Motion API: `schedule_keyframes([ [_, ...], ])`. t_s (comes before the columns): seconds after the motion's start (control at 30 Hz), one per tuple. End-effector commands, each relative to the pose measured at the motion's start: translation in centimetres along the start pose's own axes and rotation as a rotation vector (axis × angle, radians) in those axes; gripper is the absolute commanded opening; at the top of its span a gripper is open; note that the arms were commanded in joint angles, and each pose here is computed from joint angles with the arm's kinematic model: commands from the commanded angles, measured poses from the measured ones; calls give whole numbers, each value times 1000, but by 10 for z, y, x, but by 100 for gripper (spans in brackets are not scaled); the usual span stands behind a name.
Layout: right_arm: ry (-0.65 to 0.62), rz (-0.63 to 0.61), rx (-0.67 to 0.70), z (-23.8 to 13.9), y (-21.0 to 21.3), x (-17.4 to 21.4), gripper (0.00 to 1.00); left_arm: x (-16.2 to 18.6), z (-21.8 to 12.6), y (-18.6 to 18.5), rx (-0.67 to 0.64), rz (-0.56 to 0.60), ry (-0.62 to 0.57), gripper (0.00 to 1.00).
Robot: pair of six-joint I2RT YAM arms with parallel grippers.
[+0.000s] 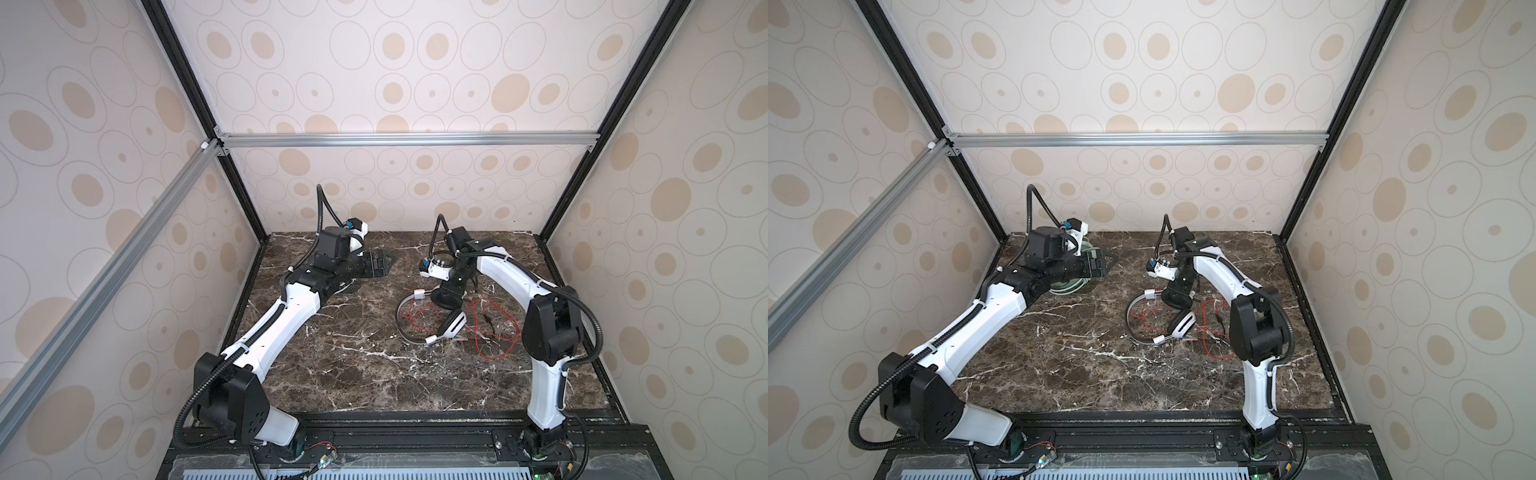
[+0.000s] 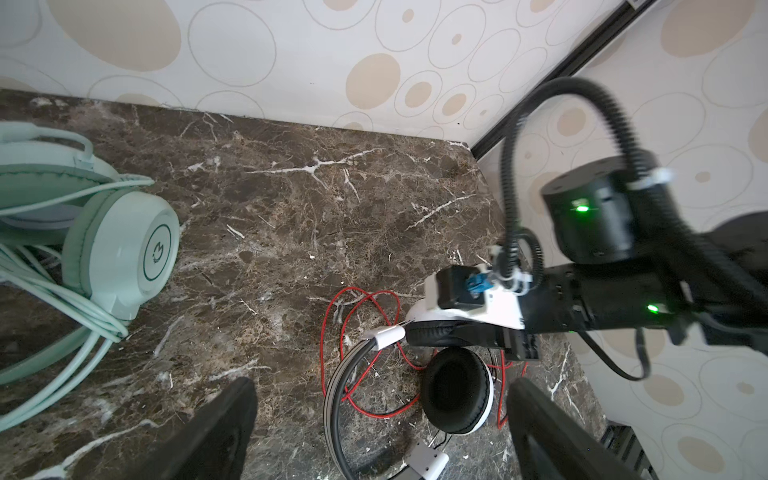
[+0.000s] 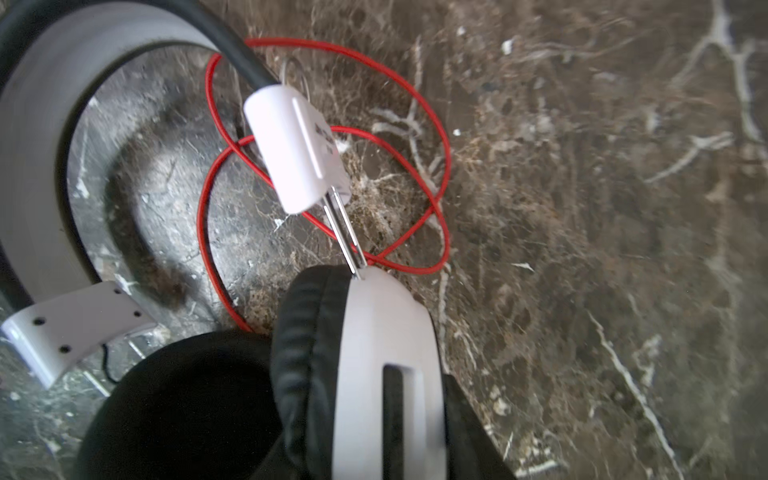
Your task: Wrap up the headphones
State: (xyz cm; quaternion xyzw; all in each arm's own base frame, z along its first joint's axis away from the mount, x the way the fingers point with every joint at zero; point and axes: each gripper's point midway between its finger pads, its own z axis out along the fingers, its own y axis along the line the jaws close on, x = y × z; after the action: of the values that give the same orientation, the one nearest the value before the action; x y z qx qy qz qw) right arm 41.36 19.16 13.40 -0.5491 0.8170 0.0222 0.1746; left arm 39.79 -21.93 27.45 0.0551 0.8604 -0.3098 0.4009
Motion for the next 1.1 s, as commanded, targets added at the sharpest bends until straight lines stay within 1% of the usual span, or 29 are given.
schedule_keyframes([
  [0.0, -68, 98, 88, -31, 0, -16, 42, 10, 14, 16, -104, -56, 41, 87],
  [0.07, -61, 129, 126, -34, -4, -16, 44, 16, 21, 26, -158, -83, 71, 86],
  [0.2, -18, 185, 167, -32, -17, -12, 47, 32, 35, 26, -160, -106, 121, 89],
  [0.33, 2, 216, 137, -30, -27, -19, 47, 52, 50, 20, -181, -67, 178, 89],
  [0.47, -21, 250, 103, -32, -36, -29, 47, 80, 69, 20, -231, -22, 266, 89],
  [0.7, -59, 266, 36, -35, -37, -47, 45, 114, 92, 35, -307, 11, 352, 89],
  [0.9, -94, 270, 18, -39, -34, -54, 44, 128, 101, 55, -397, 18, 395, 89],
  [1.07, -106, 275, 3, -37, -29, -53, 44, 127, 101, 61, -435, 16, 391, 86],
])
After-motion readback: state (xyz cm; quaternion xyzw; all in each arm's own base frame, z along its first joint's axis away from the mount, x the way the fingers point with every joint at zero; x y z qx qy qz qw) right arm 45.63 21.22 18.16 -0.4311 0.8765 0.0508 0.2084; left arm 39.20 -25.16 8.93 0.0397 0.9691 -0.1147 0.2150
